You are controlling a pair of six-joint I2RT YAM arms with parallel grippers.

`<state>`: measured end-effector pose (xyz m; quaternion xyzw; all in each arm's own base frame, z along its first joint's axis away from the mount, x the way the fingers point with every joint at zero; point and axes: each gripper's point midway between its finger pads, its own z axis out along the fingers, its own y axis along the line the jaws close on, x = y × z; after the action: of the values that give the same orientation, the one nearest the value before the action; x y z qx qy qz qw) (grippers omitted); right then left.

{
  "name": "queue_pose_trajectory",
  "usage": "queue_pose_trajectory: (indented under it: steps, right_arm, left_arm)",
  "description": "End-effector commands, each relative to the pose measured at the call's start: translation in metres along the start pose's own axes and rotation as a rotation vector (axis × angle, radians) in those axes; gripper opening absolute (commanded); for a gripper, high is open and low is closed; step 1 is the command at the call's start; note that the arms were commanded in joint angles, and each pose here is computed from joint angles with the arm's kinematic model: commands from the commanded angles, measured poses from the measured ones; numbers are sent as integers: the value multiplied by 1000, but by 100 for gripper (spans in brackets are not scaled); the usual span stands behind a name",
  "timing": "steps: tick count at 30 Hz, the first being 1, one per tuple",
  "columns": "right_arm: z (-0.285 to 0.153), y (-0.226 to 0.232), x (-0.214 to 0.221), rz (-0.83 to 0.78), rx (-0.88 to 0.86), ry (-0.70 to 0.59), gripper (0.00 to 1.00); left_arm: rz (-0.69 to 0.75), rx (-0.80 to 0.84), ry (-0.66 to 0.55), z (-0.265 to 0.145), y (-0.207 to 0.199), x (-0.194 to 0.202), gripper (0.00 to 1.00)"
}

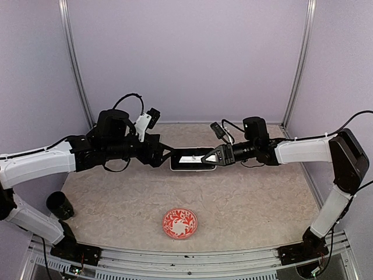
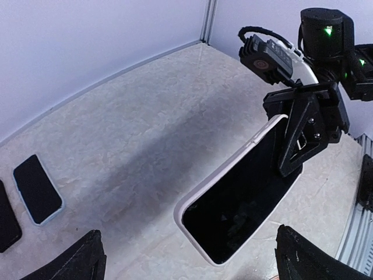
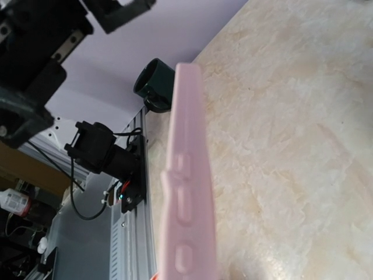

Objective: Put the phone into the phone case
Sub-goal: Press the phone at the bottom left corner of the phone case, then pass from the right arm to the left

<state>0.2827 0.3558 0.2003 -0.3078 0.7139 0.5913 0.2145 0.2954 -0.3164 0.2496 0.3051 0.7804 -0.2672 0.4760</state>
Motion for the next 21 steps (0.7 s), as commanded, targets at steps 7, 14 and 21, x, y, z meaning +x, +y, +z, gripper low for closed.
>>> queue_pose_trajectory:
  steps: [7,14,21]
  right_arm:
    - [-4,31,-28,-107,-62,-30,0]
    - [-2,28,-34,-97,-53,-30,0]
    - [0,24,-35,-88,-40,-30,0]
  left_arm:
    - [244,-226,52,-5,22,-16,99]
    - [307,-392,32,-6,39,-19,99]
    - [289,-352,-144,-24,30,-41,99]
